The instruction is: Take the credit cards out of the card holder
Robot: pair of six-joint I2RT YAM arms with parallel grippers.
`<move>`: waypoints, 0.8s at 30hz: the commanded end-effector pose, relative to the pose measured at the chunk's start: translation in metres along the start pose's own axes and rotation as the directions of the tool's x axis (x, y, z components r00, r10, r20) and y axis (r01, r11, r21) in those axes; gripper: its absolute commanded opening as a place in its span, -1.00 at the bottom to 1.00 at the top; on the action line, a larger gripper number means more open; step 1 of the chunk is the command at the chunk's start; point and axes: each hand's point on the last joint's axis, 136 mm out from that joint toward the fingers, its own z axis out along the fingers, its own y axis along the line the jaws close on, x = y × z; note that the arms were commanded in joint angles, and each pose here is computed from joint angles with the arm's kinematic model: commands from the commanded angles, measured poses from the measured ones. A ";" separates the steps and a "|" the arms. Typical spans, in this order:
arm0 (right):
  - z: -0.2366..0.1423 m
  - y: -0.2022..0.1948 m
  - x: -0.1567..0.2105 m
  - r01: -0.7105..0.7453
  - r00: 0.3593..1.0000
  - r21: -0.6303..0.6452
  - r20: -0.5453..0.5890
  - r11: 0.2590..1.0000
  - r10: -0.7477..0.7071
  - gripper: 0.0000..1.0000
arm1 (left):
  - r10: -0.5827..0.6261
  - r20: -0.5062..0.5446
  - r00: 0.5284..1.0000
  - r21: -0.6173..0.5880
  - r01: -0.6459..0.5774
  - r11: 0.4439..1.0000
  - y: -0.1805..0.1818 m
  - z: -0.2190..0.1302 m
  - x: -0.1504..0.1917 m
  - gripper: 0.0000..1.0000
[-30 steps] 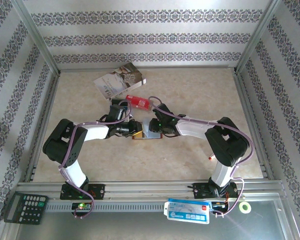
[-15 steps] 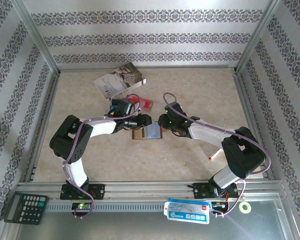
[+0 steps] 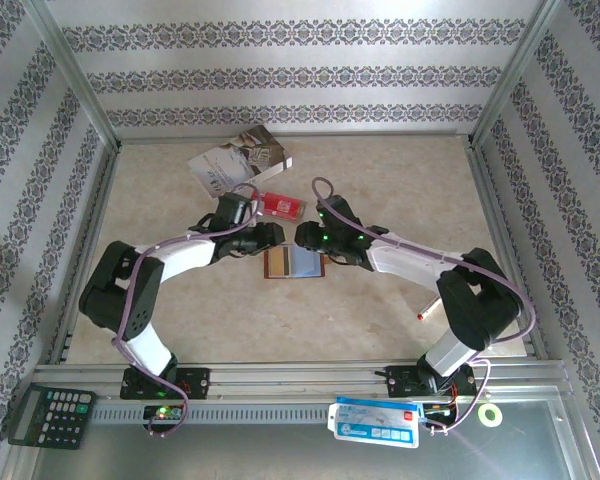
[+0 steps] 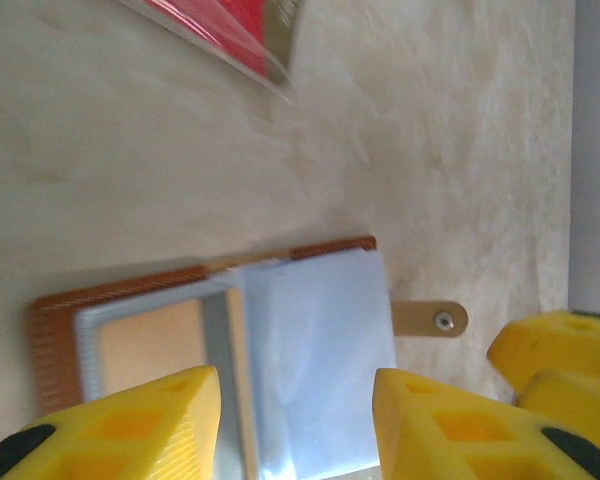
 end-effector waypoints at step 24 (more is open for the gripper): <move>0.036 -0.031 0.029 -0.068 0.984 0.110 -0.155 0.992 0.085 -0.39 | -0.001 -0.105 0.995 -0.102 -0.010 0.995 0.026 0.003 0.026 -0.16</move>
